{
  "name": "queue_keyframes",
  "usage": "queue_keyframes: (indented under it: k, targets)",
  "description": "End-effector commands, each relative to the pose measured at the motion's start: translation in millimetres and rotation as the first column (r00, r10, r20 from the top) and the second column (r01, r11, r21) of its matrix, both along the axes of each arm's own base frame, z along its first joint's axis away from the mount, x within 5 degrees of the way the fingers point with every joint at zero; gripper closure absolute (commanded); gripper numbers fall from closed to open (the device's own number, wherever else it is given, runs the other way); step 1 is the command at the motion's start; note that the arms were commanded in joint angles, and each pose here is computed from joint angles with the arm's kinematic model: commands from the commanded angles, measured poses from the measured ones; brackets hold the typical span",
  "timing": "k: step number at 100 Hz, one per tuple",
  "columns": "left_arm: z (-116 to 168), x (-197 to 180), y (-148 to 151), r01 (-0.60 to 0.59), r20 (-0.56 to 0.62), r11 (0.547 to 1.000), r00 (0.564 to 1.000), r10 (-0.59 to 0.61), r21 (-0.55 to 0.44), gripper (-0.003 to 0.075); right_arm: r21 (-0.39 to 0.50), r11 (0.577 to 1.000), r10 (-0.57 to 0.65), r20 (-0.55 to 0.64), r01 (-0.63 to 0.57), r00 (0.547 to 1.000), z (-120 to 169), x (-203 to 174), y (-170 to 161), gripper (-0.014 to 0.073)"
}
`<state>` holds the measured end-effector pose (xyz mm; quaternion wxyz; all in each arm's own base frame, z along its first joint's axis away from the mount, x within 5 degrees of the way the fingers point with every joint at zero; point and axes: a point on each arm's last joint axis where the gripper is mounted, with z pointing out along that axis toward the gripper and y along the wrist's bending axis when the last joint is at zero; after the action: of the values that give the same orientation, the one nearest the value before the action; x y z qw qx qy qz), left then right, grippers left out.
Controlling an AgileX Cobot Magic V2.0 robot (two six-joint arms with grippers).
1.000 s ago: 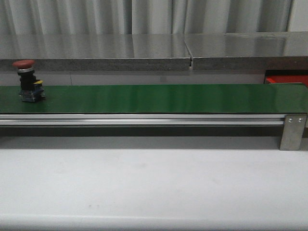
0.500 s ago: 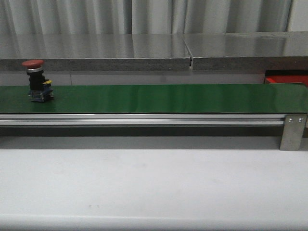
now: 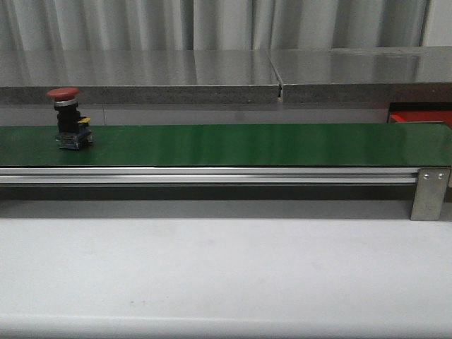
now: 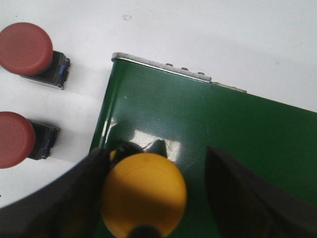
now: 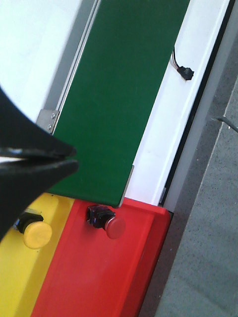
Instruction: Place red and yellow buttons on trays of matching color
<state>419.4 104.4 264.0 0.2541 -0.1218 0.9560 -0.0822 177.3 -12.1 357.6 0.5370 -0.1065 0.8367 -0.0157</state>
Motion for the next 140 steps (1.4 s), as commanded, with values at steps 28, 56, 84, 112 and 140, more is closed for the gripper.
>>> queue_keyframes:
  k: [28, 56, 84, 112, 140]
  targets:
    - [42, -3, -6, -0.011, 0.139, 1.000, 0.990, 0.011, -0.004, 0.0140, 0.008, 1.000, -0.024, 0.083, 0.024, 0.996, 14, 0, -1, 0.0713]
    - [119, -26, -17, -0.019, 0.361, 1.000, 0.932, 0.009, 0.023, 0.0141, 0.008, 1.000, -0.024, 0.083, 0.024, 0.996, 14, 0, -1, 0.0713]
    - [181, -63, -72, 0.120, 0.511, 0.985, 0.843, -0.167, 0.123, 0.0147, 0.008, 1.000, -0.024, 0.083, 0.024, 0.996, 14, 0, -1, 0.0713]
    - [174, -75, -116, 0.245, 0.485, 0.960, 0.829, -0.278, 0.132, 0.0154, 0.008, 1.000, -0.024, 0.083, 0.024, 0.996, 14, 0, -1, 0.0713]
    - [157, -116, -119, 0.200, 0.537, 0.974, 0.813, -0.224, 0.104, 0.0154, 0.008, 1.000, -0.024, 0.083, 0.024, 0.996, 14, 0, -1, 0.0713]
